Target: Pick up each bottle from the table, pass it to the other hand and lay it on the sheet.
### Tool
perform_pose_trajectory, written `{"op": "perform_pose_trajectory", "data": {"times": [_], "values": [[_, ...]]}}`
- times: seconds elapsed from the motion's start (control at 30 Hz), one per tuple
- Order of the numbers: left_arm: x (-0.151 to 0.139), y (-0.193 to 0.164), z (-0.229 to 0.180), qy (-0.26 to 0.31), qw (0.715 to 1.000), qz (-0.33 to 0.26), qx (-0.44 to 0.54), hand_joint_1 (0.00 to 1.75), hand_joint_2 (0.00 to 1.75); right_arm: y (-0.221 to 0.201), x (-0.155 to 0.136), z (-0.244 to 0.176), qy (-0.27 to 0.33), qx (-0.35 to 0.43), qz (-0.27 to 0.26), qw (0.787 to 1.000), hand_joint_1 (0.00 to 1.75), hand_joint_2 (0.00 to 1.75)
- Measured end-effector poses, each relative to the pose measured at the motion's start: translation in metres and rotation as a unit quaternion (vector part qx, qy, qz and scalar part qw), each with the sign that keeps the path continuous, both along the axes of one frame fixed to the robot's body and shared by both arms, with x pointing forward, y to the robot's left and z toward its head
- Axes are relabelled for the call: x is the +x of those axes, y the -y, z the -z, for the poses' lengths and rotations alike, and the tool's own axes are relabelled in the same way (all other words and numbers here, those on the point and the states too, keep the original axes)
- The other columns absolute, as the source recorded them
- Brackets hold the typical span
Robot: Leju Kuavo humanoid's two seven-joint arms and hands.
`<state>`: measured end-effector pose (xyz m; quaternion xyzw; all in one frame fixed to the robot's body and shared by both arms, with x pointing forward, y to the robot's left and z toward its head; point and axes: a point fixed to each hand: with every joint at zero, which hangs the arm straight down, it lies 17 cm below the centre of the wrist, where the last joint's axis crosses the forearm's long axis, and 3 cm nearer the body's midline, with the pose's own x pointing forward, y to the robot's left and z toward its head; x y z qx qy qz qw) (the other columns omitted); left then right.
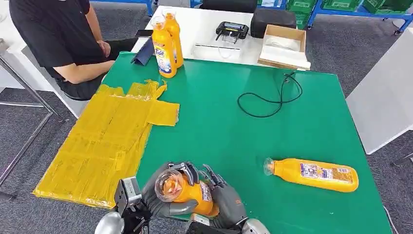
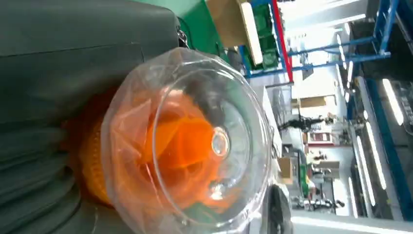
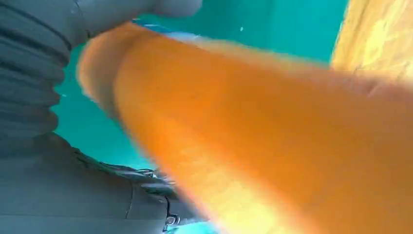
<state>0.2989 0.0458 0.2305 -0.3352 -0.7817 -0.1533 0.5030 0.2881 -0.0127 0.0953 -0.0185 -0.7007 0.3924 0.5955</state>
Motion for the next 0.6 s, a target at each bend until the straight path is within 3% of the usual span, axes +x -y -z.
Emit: {"op": "perform_pose_trajectory", "data": {"times": [0.17, 0.2, 0.37, 0.43, 0.6], "values": [[0.000, -0.010, 0.003, -0.003, 1.000, -0.016, -0.005, 1.75, 1.75, 0.023, -0.010, -0.002, -0.005, -0.003, 0.027, 1.000, 0.00, 1.75], [0.000, -0.011, 0.003, -0.003, 1.000, -0.018, -0.005, 1.75, 1.75, 0.025, -0.012, -0.003, -0.005, -0.004, 0.029, 1.000, 0.00, 0.00], [0.004, -0.017, 0.006, 0.023, 0.998, -0.052, 0.028, 1.75, 1.75, 0.038, -0.015, -0.005, 0.006, -0.014, 0.040, 0.999, 0.00, 0.00], [0.009, -0.023, 0.007, 0.055, 0.992, -0.094, 0.067, 1.75, 1.75, 0.046, -0.017, -0.007, 0.013, -0.020, 0.052, 0.998, 0.00, 0.00], [0.025, -0.050, 0.007, 0.161, 0.937, -0.231, 0.206, 1.75, 1.75, 0.073, -0.020, -0.022, 0.036, -0.027, 0.093, 0.995, 0.00, 0.00]]}}
